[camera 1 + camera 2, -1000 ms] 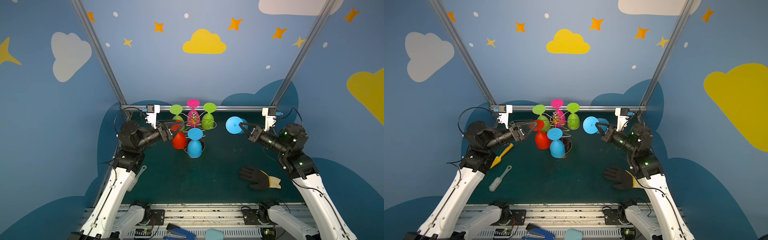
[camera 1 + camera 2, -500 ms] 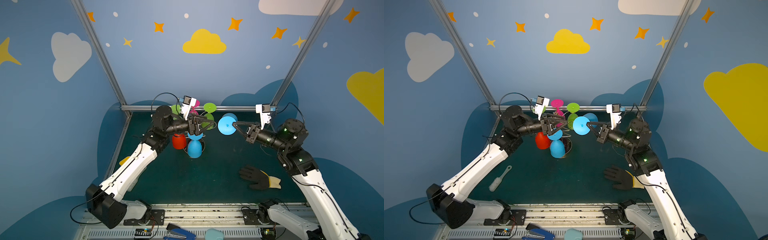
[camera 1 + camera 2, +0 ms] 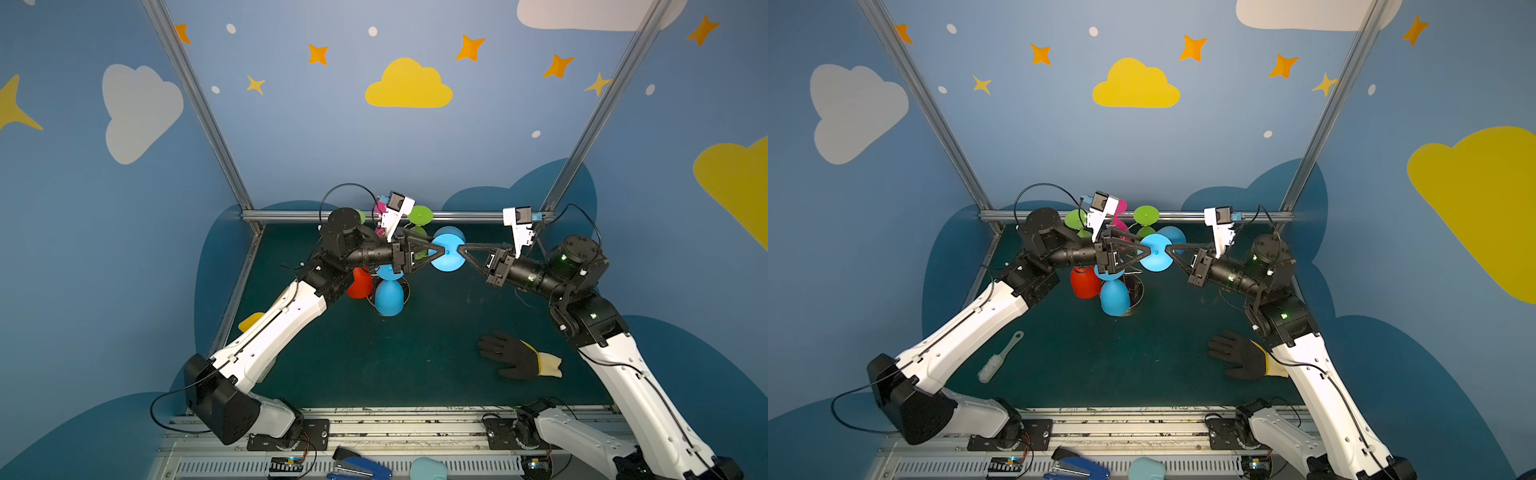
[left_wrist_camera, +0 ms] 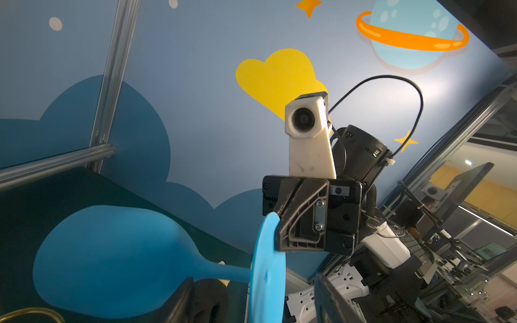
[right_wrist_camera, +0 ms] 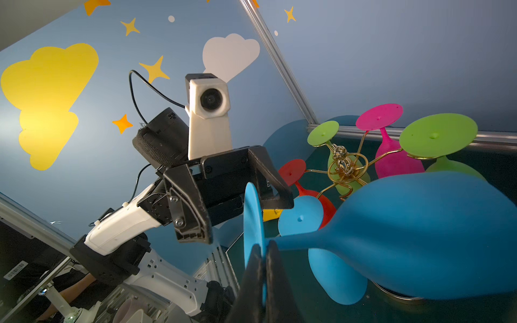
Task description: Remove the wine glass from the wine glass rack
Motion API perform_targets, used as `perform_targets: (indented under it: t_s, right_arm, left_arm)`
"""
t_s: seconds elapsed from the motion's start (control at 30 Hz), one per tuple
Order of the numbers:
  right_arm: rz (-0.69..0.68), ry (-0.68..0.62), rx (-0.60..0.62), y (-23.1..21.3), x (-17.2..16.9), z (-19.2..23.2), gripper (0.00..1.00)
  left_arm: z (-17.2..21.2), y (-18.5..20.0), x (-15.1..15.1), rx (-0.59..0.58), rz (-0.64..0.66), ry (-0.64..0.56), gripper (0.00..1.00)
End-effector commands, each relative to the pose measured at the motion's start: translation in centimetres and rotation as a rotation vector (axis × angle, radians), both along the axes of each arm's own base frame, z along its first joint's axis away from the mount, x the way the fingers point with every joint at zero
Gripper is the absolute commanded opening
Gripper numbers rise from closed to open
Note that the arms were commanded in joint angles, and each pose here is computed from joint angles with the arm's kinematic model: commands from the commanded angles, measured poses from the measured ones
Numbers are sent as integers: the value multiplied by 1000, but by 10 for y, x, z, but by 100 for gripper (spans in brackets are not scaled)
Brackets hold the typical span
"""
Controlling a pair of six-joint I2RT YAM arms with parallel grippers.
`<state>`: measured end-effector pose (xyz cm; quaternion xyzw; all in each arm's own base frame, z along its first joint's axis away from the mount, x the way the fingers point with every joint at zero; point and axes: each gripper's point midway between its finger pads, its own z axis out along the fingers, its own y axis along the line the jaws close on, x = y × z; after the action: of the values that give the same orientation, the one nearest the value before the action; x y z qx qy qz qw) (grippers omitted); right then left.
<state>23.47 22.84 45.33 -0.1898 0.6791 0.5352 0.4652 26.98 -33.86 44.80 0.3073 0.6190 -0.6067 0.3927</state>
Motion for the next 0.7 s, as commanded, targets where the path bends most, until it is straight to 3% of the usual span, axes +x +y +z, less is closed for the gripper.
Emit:
perform_targets:
  t_s: [0.0,0.13,0.23,0.47,0.67]
  right_arm:
    - [26,-66,40,1,-8,22,0]
    - [27,-66,41,2,-8,22,0]
    - [29,-60,39,3,-6,20,0]
    - [34,-54,34,4,-6,18,0]
    - [17,-58,23,3,-3,16,0]
  left_arm:
    - [8,-3,-8,-19,-60,-29,53]
    - [9,-4,-10,-34,-87,-9,28]
    - [13,-5,-13,-50,-105,-3,24]
    - [29,-3,-24,-108,-169,1,3]
    - [37,0,-27,-126,-175,9,3]
